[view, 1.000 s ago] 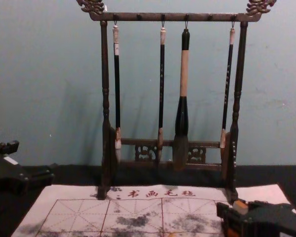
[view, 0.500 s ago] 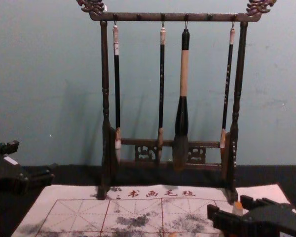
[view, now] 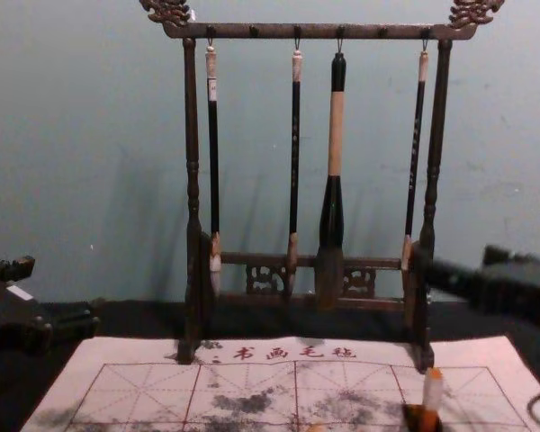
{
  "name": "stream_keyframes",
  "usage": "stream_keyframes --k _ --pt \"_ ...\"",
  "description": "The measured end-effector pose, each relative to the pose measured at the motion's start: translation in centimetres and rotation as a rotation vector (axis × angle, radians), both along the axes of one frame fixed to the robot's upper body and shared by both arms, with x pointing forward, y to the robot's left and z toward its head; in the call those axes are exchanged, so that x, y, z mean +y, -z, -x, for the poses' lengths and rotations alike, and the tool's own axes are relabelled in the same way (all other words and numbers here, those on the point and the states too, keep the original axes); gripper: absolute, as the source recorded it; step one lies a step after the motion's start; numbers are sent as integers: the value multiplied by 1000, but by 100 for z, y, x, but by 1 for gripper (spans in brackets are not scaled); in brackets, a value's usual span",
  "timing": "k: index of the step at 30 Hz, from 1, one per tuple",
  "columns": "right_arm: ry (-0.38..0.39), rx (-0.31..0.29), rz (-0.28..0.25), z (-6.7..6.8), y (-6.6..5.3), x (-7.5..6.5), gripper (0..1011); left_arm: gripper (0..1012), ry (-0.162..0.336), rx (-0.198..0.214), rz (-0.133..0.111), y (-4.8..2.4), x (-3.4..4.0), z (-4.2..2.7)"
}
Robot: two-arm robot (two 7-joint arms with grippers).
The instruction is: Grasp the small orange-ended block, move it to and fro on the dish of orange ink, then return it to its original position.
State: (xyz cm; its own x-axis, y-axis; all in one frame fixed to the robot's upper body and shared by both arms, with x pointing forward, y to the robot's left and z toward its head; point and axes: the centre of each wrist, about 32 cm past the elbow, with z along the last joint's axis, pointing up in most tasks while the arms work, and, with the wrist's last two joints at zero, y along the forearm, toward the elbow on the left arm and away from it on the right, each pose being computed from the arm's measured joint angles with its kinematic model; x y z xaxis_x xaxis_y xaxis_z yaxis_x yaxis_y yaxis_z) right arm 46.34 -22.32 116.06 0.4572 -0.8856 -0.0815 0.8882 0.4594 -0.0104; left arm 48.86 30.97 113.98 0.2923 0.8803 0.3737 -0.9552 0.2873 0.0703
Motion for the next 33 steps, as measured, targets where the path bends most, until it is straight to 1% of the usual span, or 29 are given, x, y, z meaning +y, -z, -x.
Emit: stream_keyframes --k 1,2,3,4,6,8,9,12,13,15,16,18,20,33 --pt "29 -20 -13 -19 -20 -21 1002 1001 0 0 0 0 0 0" --pt "44 -26 -17 -28 -22 -28 1002 1001 0 0 0 0 0 0" --pt "78 -32 -18 -50 -1 -50 1002 1001 0 0 0 0 0 0" --pt "78 -32 -18 -50 -1 -50 1002 1001 0 0 0 0 0 0" --pt "140 -35 5 -88 92 -97 1002 1001 0 0 0 0 0 0" --pt "168 -31 21 -104 159 -120 1002 1001 0 0 0 0 0 0" --pt "190 -20 38 -117 227 -146 1002 1001 0 0 0 0 0 0" --pt "212 4 64 -125 330 -175 1002 1001 0 0 0 0 0 0" --pt "221 20 81 -125 390 -187 1002 1001 0 0 0 0 0 0" --pt "228 33 98 -123 444 -196 1002 1001 0 0 0 0 0 0" --pt "231 47 113 -123 494 -203 1002 1001 0 0 0 0 0 0" --pt "230 59 131 -122 540 -204 1002 1001 0 0 0 0 0 0" --pt "229 66 142 -121 567 -204 1002 1001 0 0 0 0 0 0" --pt "229 58 132 -123 533 -203 1002 1001 0 0 0 0 0 0"
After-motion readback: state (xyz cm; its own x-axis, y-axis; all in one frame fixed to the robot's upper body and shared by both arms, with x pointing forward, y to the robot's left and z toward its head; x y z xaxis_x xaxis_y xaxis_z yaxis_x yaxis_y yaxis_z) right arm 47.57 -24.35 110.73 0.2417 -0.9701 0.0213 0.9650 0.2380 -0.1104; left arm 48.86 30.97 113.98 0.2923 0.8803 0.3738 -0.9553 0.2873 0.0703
